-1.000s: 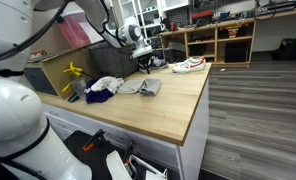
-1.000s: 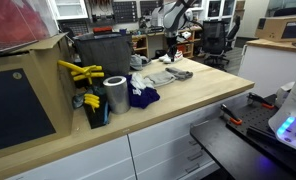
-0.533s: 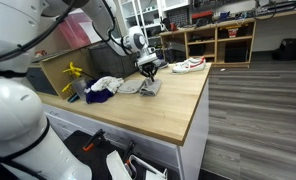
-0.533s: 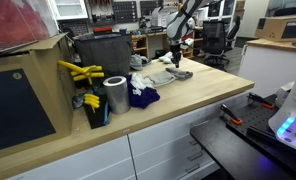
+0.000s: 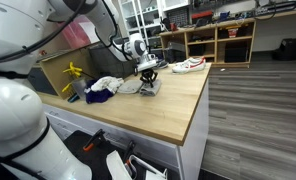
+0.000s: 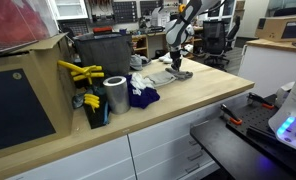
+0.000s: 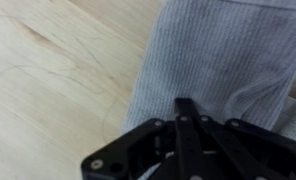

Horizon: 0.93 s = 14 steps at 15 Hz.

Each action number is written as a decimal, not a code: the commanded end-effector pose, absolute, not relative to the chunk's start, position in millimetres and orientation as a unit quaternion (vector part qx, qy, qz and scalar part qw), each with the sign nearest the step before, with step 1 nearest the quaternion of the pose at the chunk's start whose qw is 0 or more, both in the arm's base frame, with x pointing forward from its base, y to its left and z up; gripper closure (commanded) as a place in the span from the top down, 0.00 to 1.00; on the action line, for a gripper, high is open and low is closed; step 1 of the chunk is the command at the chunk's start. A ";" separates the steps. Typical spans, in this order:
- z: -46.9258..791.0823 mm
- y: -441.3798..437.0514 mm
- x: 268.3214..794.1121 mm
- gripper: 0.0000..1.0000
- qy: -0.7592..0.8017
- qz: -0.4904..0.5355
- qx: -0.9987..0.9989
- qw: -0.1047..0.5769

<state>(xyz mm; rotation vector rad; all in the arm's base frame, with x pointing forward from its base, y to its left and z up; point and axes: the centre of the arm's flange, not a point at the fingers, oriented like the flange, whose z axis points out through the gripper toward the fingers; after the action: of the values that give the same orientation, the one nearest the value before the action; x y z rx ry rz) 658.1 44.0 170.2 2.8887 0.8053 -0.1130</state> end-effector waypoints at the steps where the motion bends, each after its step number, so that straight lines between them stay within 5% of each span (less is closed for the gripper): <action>1: 170.7 57.2 652.0 0.00 0.272 -0.043 0.959 0.061; 14: 191.9 87.4 637.4 0.00 0.289 -0.059 0.954 0.044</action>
<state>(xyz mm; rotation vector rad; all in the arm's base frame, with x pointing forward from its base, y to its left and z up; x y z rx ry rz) 650.0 83.8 180.9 2.9085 0.8764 -0.1415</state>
